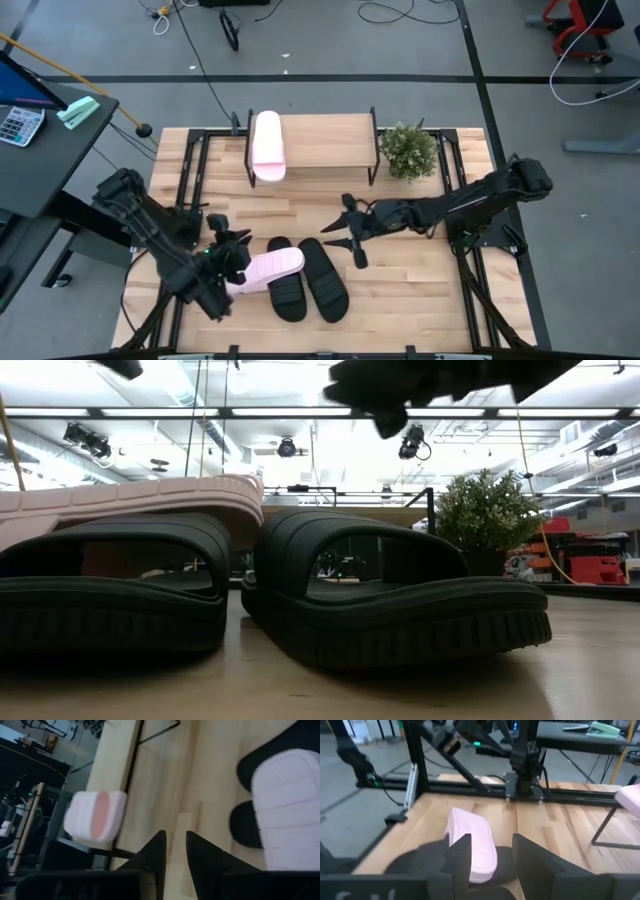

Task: Pick and place slides into the shelf
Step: Put the pink slide on the shelf

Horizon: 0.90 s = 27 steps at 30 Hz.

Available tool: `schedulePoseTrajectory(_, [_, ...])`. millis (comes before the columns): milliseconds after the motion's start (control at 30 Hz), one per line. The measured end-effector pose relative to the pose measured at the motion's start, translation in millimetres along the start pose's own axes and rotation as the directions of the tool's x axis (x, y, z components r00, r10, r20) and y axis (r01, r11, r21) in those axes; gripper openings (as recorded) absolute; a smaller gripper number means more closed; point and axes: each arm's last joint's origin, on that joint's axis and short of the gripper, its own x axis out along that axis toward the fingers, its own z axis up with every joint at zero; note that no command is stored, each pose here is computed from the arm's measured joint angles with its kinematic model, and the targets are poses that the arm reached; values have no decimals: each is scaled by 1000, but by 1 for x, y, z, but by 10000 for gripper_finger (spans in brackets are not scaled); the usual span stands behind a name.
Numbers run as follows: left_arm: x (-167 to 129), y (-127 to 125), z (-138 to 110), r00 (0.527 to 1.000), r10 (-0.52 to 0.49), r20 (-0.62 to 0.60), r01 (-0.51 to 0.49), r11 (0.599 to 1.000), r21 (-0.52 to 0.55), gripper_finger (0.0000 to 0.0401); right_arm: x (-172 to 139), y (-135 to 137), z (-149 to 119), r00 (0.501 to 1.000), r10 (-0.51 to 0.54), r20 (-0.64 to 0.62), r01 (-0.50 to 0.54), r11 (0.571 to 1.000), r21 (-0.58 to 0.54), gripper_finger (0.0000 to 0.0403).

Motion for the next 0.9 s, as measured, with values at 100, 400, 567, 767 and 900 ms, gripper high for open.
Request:
schedulePoseTrajectory(100, [-2, -9, -10, 1000, -13, 16, 14, 1000, -25, 82, 20, 1, 1, 999, 21, -29, -23, 998, -58, 151])
schedulePoseTrajectory(400, [-13, -18, -17, 995, -36, 93, 42, 997, -67, 72, 61, 22, 15, 937, -15, -350, -110, 936, -334, 152])
schedulePoseTrajectory(567, [-13, -17, -16, 991, -10, 131, 20, 997, -70, 73, 63, 33, 17, 916, -32, -399, -151, 896, -418, 152])
schedulePoseTrajectory(767, [-12, -17, -15, 992, -7, 127, 17, 997, -75, 74, 61, 45, 14, 908, -13, -420, -216, 843, -492, 152])
schedulePoseTrajectory(900, [-14, -18, -17, 995, -38, 97, 45, 997, -67, 68, 66, 51, 7, 906, -34, -421, -204, 837, -508, 152])
